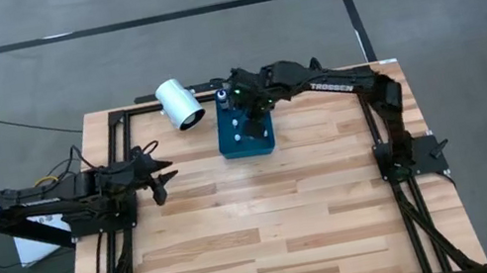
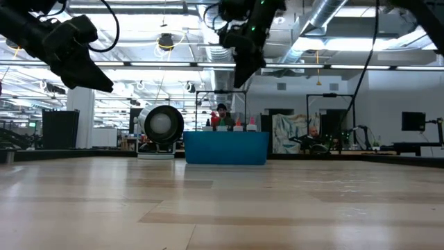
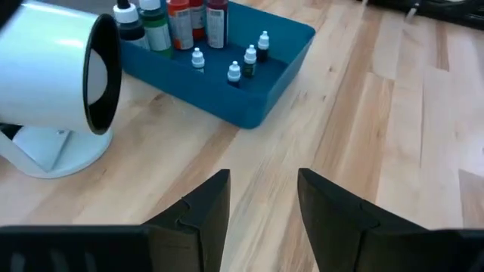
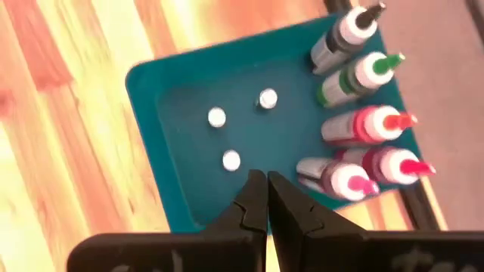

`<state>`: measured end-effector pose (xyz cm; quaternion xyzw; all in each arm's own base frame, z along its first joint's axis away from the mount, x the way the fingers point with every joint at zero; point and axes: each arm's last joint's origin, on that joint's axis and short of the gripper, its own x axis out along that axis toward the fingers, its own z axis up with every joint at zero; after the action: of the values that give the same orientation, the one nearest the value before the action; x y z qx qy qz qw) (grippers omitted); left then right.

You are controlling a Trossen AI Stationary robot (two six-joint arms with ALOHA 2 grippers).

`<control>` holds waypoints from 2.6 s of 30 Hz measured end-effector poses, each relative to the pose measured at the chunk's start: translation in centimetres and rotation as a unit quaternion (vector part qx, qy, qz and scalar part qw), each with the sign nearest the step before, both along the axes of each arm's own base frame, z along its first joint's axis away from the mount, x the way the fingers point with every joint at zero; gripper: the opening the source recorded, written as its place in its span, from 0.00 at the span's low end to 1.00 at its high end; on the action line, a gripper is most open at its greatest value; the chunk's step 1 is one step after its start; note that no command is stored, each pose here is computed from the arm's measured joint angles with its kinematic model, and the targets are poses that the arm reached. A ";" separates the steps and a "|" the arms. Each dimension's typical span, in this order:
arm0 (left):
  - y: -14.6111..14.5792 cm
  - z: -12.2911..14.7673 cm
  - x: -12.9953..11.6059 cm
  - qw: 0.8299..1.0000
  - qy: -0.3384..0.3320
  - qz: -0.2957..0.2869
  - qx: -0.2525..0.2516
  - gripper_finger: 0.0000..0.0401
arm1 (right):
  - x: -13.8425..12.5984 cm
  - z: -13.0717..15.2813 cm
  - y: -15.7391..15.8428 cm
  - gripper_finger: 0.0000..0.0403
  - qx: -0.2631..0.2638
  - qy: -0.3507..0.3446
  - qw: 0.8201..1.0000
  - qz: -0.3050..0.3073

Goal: Pick & Place food coloring
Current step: Return to Home Position

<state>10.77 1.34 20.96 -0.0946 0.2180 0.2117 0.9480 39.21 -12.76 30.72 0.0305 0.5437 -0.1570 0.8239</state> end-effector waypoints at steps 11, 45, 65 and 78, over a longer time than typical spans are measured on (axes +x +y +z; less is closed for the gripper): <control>-0.1 1.5 -0.8 0.996 -0.074 -0.031 0.027 0.37 | -7.0 -1.6 3.3 0.00 -0.030 -0.070 0.997 -0.030; -0.6 -2.3 -0.6 0.947 -0.305 -0.099 -0.004 0.37 | -26.0 -6.9 10.3 0.00 -0.002 -0.406 0.912 -0.052; -0.8 -2.9 -0.4 0.943 -0.300 -0.144 0.021 0.37 | -29.2 -11.6 12.7 0.00 0.018 -0.473 0.881 0.001; -0.8 -3.1 -0.4 0.946 -0.293 -0.140 0.022 0.37 | -29.6 -12.7 13.7 0.00 -0.026 -0.440 0.884 0.154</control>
<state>10.36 0.55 17.85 -0.1003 -0.0626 0.0442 0.9920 9.58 0.98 18.06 -0.0089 0.1193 -0.0127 0.9927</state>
